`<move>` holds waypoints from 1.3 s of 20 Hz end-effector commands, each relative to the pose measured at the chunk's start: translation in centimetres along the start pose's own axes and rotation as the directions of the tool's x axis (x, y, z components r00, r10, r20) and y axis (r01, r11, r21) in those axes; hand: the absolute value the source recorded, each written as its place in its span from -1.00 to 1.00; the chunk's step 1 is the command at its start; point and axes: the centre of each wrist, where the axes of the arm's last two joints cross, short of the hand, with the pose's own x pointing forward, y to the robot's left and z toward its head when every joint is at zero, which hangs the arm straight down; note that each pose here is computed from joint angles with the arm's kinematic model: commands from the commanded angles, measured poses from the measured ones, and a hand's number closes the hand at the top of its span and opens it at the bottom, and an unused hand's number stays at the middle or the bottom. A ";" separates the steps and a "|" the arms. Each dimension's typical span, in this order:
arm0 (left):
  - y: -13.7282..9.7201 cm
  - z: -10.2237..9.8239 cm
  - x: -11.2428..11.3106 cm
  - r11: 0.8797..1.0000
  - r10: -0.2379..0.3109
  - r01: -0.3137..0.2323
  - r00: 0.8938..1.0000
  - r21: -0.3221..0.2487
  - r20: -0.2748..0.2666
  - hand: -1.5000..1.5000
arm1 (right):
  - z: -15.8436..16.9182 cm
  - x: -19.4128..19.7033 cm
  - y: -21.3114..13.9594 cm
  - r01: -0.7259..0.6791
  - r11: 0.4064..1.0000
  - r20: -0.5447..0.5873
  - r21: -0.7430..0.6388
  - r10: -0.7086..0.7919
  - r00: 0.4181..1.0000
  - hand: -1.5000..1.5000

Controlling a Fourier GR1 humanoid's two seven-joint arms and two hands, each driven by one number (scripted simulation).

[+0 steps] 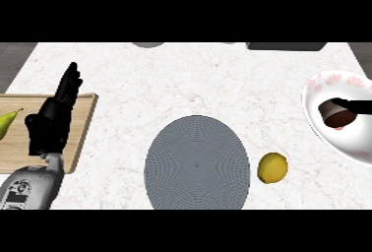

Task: Pick the cupcake from the placemat and place it in the bowl

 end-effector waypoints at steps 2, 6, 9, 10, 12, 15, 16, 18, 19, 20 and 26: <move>0.9 -0.1 -0.3 1.000 0.002 -0.002 1.000 -0.001 -0.010 0.00 | 2.3 -2.0 -4.4 0.112 0.993 -0.019 -0.024 -0.113 0.993 -1.00; -0.6 0.5 -0.5 1.000 0.010 -0.010 1.000 0.010 -0.003 0.00 | 3.2 -2.1 -8.4 0.170 0.985 -0.006 -0.018 -0.170 0.985 -1.00; 1.3 -0.3 0.7 1.000 0.005 -0.005 1.000 0.008 -0.010 0.00 | 4.8 -2.6 -11.5 0.249 0.968 -0.005 0.004 -0.249 0.968 -1.00; -0.4 0.5 -1.4 1.000 -0.002 0.003 1.000 0.027 -0.021 0.00 | 6.3 -3.6 -11.7 0.264 0.964 0.004 0.026 -0.264 0.964 -1.00; 1.6 0.3 -0.3 1.000 -0.003 0.003 1.000 0.023 -0.023 0.00 | 8.2 -3.9 -14.6 0.285 0.958 0.006 0.040 -0.285 0.958 -1.00; 1.4 0.5 0.1 1.000 -0.004 0.004 1.000 0.012 -0.012 0.00 | 8.8 -3.9 -15.7 0.289 0.955 0.012 0.072 -0.290 0.957 -1.00; 1.0 -1.1 -0.6 1.000 -0.003 0.003 1.000 0.024 -0.020 0.00 | 9.8 -5.0 -14.1 0.283 0.954 0.009 0.098 -0.285 0.958 -1.00; 1.7 0.1 0.1 1.000 -0.009 0.010 1.000 0.027 -0.029 0.00 | 10.4 -4.6 -16.0 0.308 0.945 0.020 0.111 -0.312 0.950 -1.00; 1.7 -0.5 -0.2 0.999 -0.021 0.022 1.000 0.025 -0.016 0.00 | 10.9 -5.8 -13.6 0.301 0.945 0.022 0.130 -0.306 0.952 -1.00; 0.4 0.6 -0.9 1.000 -0.010 0.011 0.999 0.020 -0.041 0.00 | 11.3 -6.0 -13.5 0.316 0.942 0.025 0.114 -0.321 0.947 -1.00; 1.8 -0.3 -0.2 1.000 -0.002 0.002 1.000 0.019 -0.018 0.00 | 13.9 -7.0 -14.1 0.309 0.944 0.033 0.116 -0.314 0.949 -1.00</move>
